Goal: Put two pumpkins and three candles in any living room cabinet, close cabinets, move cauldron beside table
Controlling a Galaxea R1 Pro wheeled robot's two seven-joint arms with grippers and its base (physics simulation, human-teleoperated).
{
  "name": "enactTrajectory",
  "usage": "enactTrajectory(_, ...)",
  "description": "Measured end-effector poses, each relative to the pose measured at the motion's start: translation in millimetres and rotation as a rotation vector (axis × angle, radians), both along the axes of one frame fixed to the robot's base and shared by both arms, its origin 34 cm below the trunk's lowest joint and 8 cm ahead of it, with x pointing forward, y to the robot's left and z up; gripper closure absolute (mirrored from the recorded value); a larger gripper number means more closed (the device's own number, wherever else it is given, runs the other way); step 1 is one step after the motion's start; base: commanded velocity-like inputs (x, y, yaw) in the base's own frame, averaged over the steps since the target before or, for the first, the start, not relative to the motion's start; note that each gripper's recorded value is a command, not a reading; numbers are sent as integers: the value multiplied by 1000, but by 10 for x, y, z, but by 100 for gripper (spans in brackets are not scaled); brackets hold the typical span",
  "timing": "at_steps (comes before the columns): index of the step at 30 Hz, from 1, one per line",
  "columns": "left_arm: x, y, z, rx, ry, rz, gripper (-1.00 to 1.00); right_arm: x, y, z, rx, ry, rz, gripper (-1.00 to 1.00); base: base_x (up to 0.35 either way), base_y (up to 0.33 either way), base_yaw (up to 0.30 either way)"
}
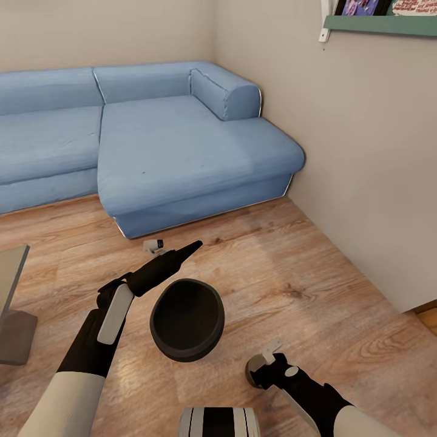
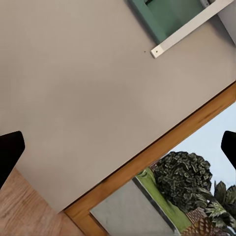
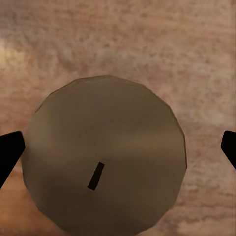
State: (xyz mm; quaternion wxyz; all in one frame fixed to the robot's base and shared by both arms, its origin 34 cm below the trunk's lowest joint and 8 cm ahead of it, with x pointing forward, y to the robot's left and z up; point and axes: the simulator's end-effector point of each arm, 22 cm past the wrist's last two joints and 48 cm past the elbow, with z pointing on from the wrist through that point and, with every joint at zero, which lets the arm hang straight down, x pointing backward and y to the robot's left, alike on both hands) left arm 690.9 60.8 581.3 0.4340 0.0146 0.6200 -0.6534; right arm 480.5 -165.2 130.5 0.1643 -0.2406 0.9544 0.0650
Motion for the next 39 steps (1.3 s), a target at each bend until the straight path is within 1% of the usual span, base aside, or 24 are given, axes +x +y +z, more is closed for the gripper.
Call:
enactTrajectory(7, 0, -1, 0, 0, 0, 0, -100, 14, 37, 14, 6, -5, 5, -100, 0, 0, 0)
enactTrajectory(16, 0, -1, 0, 0, 0, 0, -100, 13, 25, 10, 5, -4, 0, -100, 0, 0, 92)
enactTrajectory(24, -2, -7, 2, -1, 0, -1, -100, 30, -7, 9, -5, -9, -8, -100, 0, 0, 11)
enactTrajectory(39, 33, -9, -387, -1, 61, -2, -100, -193, -4, -241, -9, 49, -3, -100, 0, 0, 0)
